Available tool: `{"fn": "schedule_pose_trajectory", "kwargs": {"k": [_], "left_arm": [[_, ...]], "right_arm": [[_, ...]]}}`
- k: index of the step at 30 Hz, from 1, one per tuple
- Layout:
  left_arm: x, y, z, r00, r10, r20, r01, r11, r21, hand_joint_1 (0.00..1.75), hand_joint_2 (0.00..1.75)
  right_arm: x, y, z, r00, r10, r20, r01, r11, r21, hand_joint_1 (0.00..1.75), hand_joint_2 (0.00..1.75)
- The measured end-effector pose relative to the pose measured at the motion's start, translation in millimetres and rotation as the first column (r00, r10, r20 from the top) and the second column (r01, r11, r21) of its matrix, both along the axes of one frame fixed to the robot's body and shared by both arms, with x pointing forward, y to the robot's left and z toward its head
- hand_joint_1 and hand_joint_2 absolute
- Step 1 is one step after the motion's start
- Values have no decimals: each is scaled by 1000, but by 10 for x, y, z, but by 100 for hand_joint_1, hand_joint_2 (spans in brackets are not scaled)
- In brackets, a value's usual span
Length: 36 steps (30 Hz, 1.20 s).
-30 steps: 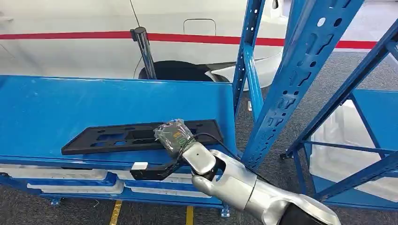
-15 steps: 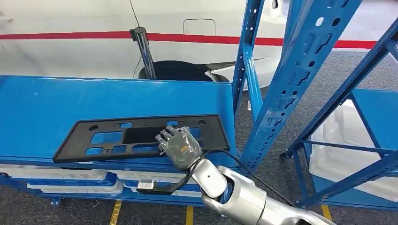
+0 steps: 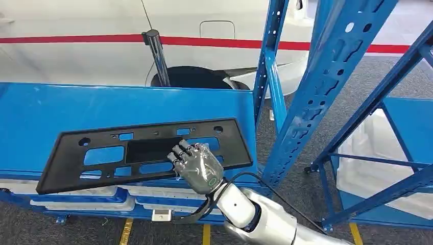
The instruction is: Take the parts from the cabinet and place them on the table.
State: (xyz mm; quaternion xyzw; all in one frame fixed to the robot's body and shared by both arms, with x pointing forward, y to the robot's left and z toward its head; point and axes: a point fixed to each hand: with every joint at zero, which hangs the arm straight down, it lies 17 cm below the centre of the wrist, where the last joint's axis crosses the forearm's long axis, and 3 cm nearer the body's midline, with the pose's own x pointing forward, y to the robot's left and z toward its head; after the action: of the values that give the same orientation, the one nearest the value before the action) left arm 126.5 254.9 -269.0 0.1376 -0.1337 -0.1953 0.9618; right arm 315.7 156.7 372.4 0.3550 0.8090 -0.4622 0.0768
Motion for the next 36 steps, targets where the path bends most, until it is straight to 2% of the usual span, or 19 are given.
{"fn": "schedule_pose_trajectory", "kwargs": {"k": [19,26,36], "left_arm": [[87,-21,17,1000,-19,13,19,1000,-6,0,175],[-69,-19,-15,999,-30,-11,30,1000,-1,0,175],[-11,-36,-2,999,-37,-2,37,999,-2,0,175]], "right_arm": [[-67,-27,-73,999,24,-30,-24,1000,-4,175,175],[-93,-27,-50,999,35,-26,-35,999,1,175,175],[-54,-74,-110,999,27,-41,-27,1000,0,175,175]]}}
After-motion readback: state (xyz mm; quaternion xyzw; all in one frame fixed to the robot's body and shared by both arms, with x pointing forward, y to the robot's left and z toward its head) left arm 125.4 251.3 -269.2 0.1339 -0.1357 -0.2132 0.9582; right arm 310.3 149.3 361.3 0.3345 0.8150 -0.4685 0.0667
